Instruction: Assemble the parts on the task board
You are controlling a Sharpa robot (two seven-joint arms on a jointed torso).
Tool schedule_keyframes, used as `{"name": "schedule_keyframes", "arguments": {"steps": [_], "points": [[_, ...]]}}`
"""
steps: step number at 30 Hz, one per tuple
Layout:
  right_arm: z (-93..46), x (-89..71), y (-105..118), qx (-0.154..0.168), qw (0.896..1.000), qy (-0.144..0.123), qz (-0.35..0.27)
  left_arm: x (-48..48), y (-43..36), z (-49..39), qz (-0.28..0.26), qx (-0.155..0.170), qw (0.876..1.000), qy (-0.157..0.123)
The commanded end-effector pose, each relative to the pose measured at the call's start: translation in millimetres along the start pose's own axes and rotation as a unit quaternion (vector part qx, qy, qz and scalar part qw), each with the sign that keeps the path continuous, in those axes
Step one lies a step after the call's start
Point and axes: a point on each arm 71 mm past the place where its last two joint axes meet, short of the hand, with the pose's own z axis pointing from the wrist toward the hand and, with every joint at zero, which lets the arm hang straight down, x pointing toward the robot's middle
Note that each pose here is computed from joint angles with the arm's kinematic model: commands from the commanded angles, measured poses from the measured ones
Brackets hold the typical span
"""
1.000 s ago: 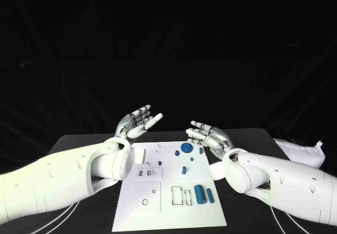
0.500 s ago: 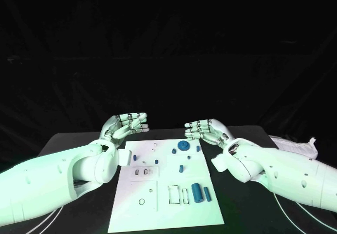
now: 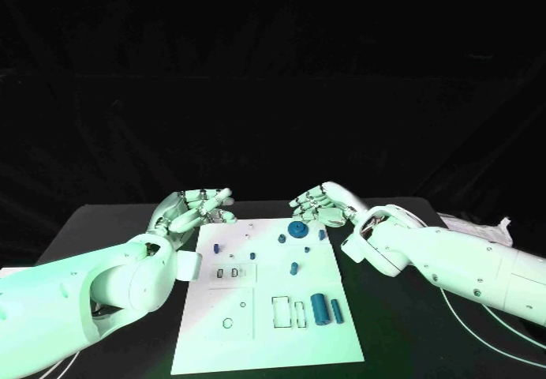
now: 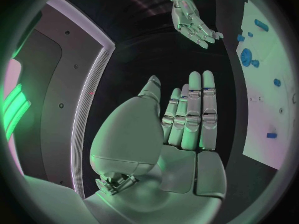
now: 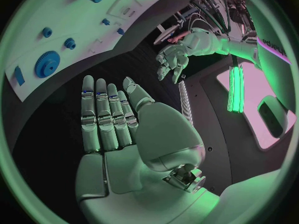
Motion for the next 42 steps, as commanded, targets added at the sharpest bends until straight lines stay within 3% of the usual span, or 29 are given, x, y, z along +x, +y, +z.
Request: {"name": "schedule_keyframes", "arguments": {"steps": [1,8,19,28,42], "points": [[5.2,5.0,1.2,0.009,0.988,0.055,-0.143,8.1,-1.5,-2.7,-0.018,-0.006,0.999,0.025],[19.8,3.8,11.9,0.023,0.960,0.094,-0.264,19.0,-3.7,-7.9,-0.035,-0.011,0.998,0.044],[31.1,-0.2,24.0,0.032,0.931,0.113,-0.346,27.4,-7.9,-11.8,-0.046,-0.010,0.997,0.060],[35.8,2.9,28.1,0.031,0.921,0.126,-0.367,28.4,-10.1,-12.7,-0.048,-0.009,0.997,0.063],[41.9,8.1,26.5,0.031,0.918,0.139,-0.370,27.3,-12.5,-14.3,-0.049,-0.009,0.997,0.063]]}}
